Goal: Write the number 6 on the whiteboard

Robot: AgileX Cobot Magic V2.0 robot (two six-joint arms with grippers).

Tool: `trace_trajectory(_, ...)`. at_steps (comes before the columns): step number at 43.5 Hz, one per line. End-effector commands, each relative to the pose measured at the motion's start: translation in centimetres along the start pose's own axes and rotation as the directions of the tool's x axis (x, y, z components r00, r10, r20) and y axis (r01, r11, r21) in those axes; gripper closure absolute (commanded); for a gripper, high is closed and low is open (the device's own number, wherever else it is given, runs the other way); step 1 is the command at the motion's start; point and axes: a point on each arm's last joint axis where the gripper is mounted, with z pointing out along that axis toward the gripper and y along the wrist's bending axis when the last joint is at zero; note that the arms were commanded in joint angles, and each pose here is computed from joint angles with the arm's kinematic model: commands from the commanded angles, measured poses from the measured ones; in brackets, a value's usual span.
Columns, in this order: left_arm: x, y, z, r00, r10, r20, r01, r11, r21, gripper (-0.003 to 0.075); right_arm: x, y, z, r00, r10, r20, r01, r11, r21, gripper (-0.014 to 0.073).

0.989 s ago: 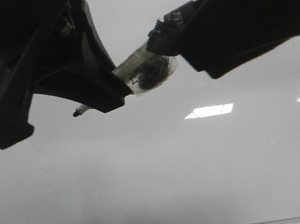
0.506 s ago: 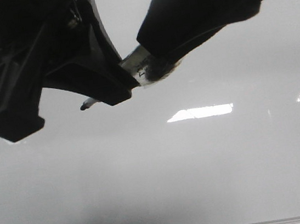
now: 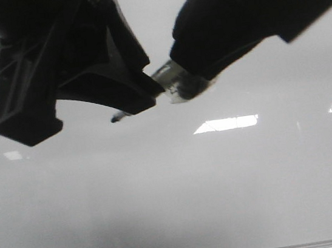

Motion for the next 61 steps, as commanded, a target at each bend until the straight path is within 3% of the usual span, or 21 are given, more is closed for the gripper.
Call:
trace_trajectory(1,-1.4,1.1,-1.7,0.993,-0.021,0.113,0.030,0.997,-0.077,0.0230,-0.9,-1.0,-1.9,0.997,-0.034,0.074,0.029,0.997,0.068,0.0657)
trace_trajectory(5,-1.4,1.1,-1.7,0.991,-0.060,0.116,0.069,0.995,-0.071,0.0245,-0.3,-1.5,-3.3,0.997,-0.017,0.076,0.010,0.995,0.096,0.0657)
trace_trajectory(8,-1.2,1.3,-1.7,0.986,-0.118,0.115,0.126,0.989,-0.071,0.0312,0.4,-1.8,-4.4,0.996,-0.002,0.086,-0.009,0.992,0.127,0.0657)
trace_trajectory(17,1.6,3.4,-3.2,0.937,-0.329,0.116,0.343,0.931,-0.128,0.0729,1.9,-2.6,-6.5,0.989,0.056,0.140,-0.085,0.973,0.213,0.0657)
trace_trajectory(26,6.4,3.4,-8.0,0.796,-0.520,0.311,0.596,0.763,-0.250,0.0741,1.9,-3.0,-6.4,0.984,0.058,0.166,-0.097,0.966,0.239,0.0657)
trace_trajectory(33,10.1,0.5,-10.6,0.691,-0.573,0.441,0.717,0.624,-0.312,0.0741,1.9,-3.0,-6.4,0.984,0.059,0.166,-0.098,0.966,0.238,0.0657)
trace_trajectory(38,11.7,-2.2,-12.0,0.626,-0.546,0.557,0.770,0.548,-0.327,0.0741,1.8,-3.1,-6.3,0.982,0.060,0.180,-0.103,0.965,0.241,0.0657)
trace_trajectory(46,12.8,-5.0,-13.5,0.598,-0.470,0.649,0.781,0.522,-0.343,0.0741,0.8,-4.6,-4.0,0.950,0.150,0.274,-0.224,0.940,0.259,0.0656)
trace_trajectory(55,12.8,-5.5,-14.2,0.592,-0.439,0.676,0.781,0.519,-0.347,0.0741,-0.1,-9.6,-1.3,0.842,0.253,0.477,-0.442,0.829,0.341,0.0655)
trace_trajectory(61,12.8,-5.5,-14.2,0.592,-0.439,0.676,0.781,0.519,-0.347,0.0741,-1.1,-11.2,0.6,0.839,0.242,0.487,-0.444,0.822,0.356,0.0655)
